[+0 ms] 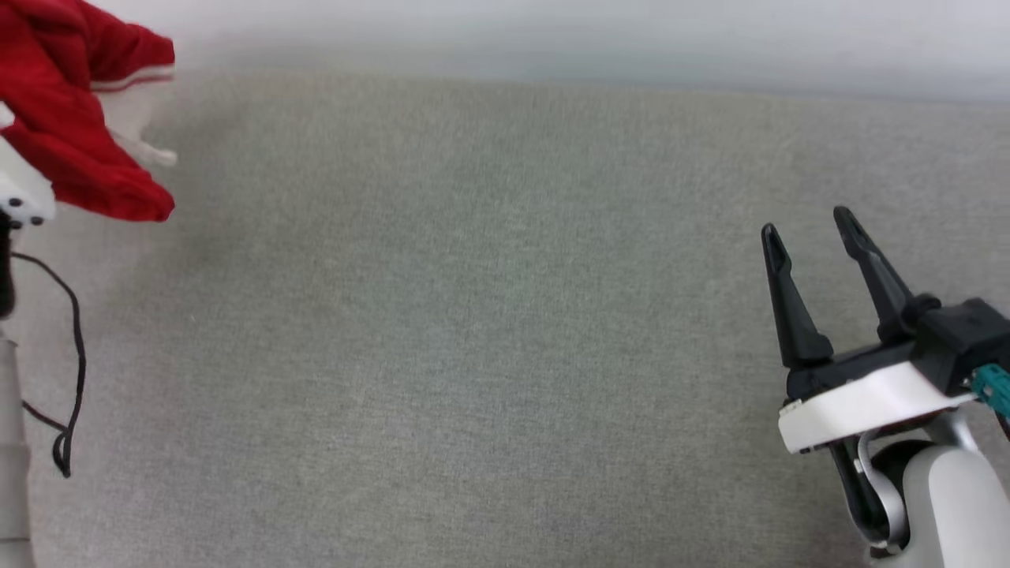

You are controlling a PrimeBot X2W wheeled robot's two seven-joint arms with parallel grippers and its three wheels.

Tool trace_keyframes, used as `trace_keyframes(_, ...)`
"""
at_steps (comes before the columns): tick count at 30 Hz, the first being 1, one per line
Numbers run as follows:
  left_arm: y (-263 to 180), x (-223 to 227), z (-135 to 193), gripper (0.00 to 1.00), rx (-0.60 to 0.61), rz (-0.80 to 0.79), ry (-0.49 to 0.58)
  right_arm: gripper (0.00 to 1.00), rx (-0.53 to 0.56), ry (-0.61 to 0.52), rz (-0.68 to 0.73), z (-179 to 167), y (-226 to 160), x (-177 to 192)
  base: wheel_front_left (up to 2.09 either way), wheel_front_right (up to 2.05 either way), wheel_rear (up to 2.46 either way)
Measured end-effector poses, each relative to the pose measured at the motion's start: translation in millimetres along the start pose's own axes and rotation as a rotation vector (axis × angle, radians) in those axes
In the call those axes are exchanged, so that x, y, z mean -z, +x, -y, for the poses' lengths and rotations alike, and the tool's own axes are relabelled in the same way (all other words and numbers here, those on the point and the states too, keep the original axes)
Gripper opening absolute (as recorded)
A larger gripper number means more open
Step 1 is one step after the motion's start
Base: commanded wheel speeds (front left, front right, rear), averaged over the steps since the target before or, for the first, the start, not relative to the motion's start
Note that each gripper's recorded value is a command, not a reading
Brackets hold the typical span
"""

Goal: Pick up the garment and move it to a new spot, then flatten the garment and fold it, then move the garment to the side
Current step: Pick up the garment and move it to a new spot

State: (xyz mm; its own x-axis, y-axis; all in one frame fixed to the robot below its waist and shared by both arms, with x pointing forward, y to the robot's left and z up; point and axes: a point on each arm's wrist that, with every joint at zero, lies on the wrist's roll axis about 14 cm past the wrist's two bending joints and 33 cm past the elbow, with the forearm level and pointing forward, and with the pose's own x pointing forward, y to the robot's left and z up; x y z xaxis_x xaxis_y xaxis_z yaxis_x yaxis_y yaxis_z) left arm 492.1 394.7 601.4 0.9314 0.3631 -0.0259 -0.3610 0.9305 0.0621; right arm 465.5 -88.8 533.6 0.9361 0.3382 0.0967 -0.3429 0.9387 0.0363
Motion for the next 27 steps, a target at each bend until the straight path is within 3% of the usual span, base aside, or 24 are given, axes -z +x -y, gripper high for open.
trace_keyframes(6,-16.4,-58.3,47.5,0.0,0.121,0.205,-0.036,1.0,0.058,-0.014,0.034,9.9,-27.2,-24.6,0.0,0.0,0.0)
trace_keyframes(14,-48.7,-62.6,184.4,0.0,0.441,0.241,-0.162,1.0,0.179,-0.037,0.039,38.8,-70.3,-40.8,0.0,0.0,0.0)
trace_keyframes(21,-123.0,-20.1,326.5,0.0,0.819,0.095,-0.26,1.0,0.301,-0.045,0.037,68.5,-107.8,-48.0,0.0,0.0,0.0)
trace_keyframes(27,-187.5,68.5,384.1,0.0,1.014,-0.163,-0.23,1.0,0.362,-0.034,0.015,83.7,-123.2,-41.1,0.0,0.0,0.0)
